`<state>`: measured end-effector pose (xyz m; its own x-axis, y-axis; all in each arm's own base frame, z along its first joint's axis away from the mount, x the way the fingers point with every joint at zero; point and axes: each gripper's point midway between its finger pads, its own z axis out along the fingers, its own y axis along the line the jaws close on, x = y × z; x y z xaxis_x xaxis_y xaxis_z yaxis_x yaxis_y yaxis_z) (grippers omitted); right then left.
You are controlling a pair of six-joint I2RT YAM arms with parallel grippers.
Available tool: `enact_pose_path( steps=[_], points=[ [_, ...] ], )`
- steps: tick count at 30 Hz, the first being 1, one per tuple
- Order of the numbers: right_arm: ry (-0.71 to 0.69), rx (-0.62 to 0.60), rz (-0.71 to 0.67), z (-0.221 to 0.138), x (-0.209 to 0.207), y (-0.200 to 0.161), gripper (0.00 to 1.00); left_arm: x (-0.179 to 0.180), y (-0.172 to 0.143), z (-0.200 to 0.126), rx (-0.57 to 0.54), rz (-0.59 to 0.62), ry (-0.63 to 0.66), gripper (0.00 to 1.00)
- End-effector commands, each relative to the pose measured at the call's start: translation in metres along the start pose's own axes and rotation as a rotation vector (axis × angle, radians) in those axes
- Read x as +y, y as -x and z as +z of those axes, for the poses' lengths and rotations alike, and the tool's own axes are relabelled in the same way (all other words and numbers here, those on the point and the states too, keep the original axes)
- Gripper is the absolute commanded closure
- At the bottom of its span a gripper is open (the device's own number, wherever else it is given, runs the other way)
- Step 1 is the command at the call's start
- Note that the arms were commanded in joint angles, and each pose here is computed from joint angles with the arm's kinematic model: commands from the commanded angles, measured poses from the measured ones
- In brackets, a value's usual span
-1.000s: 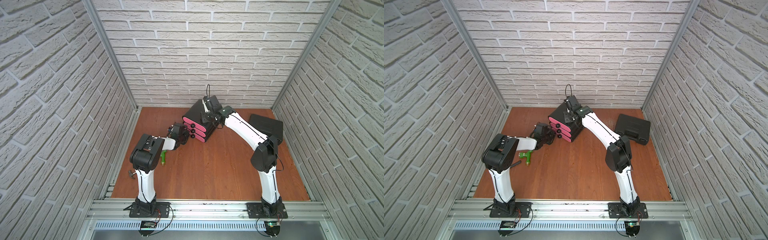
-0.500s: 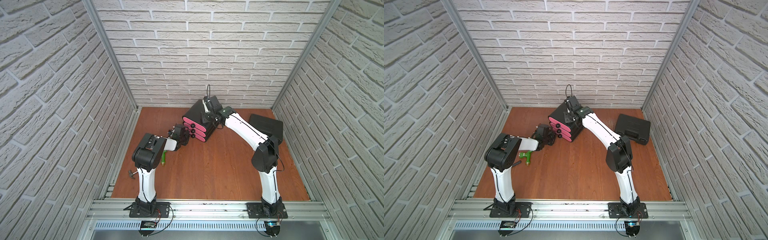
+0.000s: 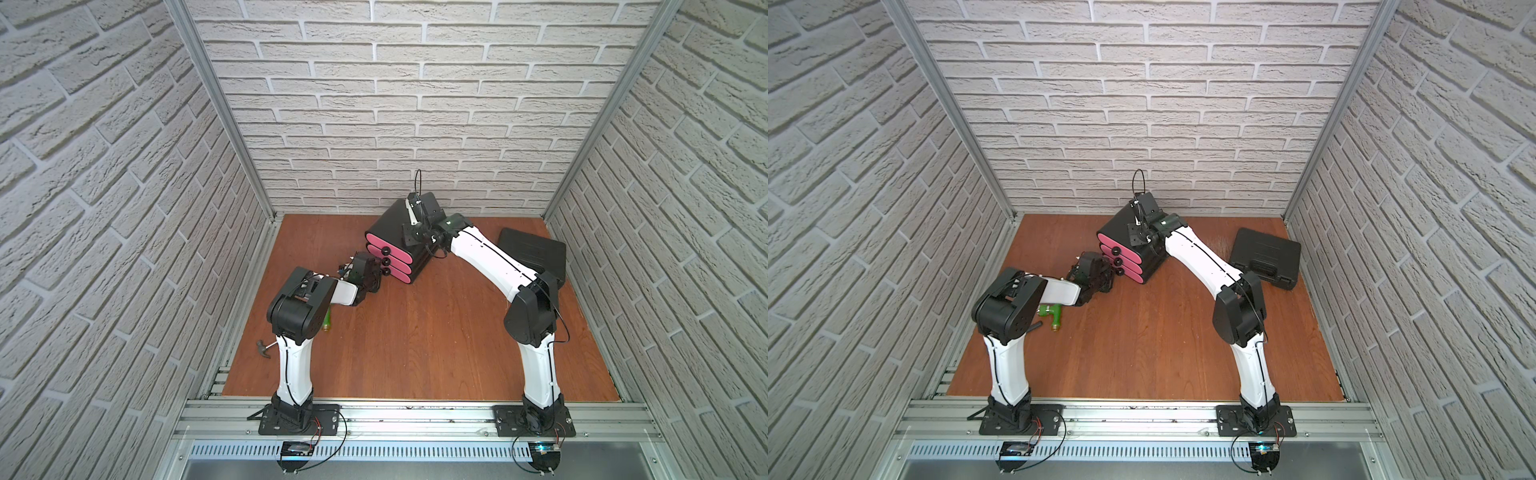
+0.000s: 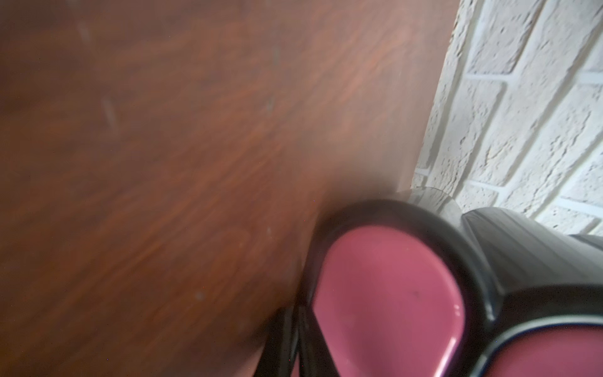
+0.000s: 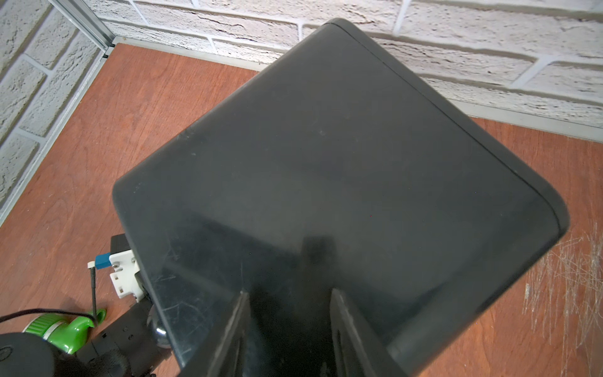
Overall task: Put the paint cans in the drawer according to color
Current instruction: Close the drawer of the storage box, then reset both arms
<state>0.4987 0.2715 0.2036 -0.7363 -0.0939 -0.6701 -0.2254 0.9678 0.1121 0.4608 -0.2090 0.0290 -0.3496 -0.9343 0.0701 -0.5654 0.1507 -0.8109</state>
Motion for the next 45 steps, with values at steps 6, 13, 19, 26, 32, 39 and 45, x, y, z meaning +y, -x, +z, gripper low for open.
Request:
enact_pose_path(
  steps=[6, 13, 19, 26, 32, 39, 45],
  points=[
    [-0.036, 0.269, 0.033, 0.016, -0.018, -0.071, 0.54, -0.020, -0.005, -0.029, 0.010, 0.037, -0.081, 0.86],
    [0.042, 0.120, 0.128, -0.034, -0.010, -0.011, 0.48, -0.039, 0.029, -0.089, -0.056, 0.285, 0.031, 0.68],
    [0.060, -0.005, 0.153, -0.100, -0.030, 0.010, 0.38, -0.070, 0.052, -0.159, -0.132, 0.606, 0.145, 0.43],
    [-0.083, -0.095, 0.066, -0.162, -0.075, -0.027, 0.00, -0.100, 0.069, -0.228, -0.234, 0.894, 0.184, 0.02],
    [-0.239, -0.153, 0.084, -0.171, -0.125, -0.075, 0.00, -0.089, 0.091, -0.266, -0.365, 1.027, 0.226, 0.02],
    [-0.363, -0.247, 0.024, -0.149, -0.162, -0.109, 0.00, -0.063, 0.114, -0.258, -0.516, 1.424, 0.347, 0.02],
    [-0.477, -0.210, 0.060, -0.111, -0.205, -0.126, 0.00, -0.014, 0.146, -0.229, -0.515, 1.429, 0.452, 0.01]
  ],
)
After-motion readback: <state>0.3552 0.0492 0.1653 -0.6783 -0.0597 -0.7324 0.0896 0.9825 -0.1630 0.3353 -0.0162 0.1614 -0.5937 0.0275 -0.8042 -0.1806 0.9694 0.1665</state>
